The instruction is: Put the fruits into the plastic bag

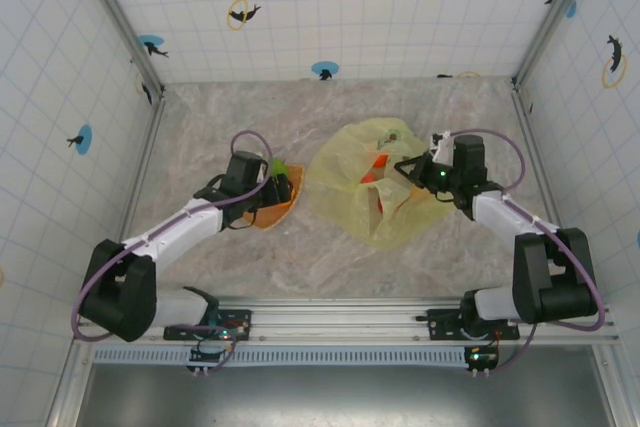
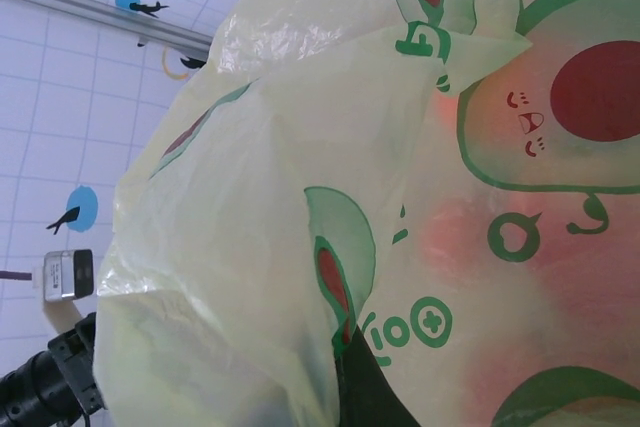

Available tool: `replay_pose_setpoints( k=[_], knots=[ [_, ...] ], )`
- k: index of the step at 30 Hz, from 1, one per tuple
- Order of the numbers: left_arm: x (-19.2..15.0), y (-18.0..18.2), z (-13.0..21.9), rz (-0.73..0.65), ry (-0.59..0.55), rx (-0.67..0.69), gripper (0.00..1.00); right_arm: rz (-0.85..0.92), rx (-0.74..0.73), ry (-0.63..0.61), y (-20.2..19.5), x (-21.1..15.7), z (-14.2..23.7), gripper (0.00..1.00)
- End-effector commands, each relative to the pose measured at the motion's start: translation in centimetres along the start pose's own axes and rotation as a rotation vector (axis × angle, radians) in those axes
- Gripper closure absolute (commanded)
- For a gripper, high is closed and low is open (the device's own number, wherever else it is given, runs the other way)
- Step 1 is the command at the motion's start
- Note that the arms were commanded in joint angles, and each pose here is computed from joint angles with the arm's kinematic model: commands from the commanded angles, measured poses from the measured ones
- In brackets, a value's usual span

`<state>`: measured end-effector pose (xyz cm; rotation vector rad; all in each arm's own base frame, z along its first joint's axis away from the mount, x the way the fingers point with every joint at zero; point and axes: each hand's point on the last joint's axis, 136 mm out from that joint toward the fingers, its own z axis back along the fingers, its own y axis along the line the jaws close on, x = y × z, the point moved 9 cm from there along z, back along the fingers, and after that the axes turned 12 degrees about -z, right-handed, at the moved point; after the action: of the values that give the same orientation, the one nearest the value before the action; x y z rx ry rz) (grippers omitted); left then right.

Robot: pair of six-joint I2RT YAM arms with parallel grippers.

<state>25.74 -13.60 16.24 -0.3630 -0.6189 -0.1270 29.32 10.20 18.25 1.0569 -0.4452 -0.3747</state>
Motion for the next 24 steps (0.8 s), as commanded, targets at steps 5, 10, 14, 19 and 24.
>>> replay_pose_setpoints(
  k=[5, 10, 14, 19, 24],
  knots=[
    [-0.7, 0.3, -1.4, 0.033, 0.008, -0.009, 0.09, 0.009, 0.015, -0.001, -0.4, 0.0, -0.1, 1.00],
    [-0.8, 0.4, -2.2, 0.037, 0.017, -0.008, 0.09, 0.005, 0.015, 0.001, -0.6, -0.1, -0.2, 1.00],
    [-0.6, 0.4, -2.9, 0.036, 0.018, -0.003, 0.09, 0.003, 0.014, 0.003, -0.7, -0.1, -0.2, 1.00],
    [-0.4, 0.4, -3.8, 0.040, 0.021, 0.000, 0.10, 0.001, 0.011, 0.004, -0.9, -0.2, -0.2, 1.00],
    [-0.2, 0.4, -4.3, 0.038, 0.020, 0.008, 0.13, -0.002, 0.009, 0.002, -1.0, -0.2, -0.1, 1.00]
  ],
)
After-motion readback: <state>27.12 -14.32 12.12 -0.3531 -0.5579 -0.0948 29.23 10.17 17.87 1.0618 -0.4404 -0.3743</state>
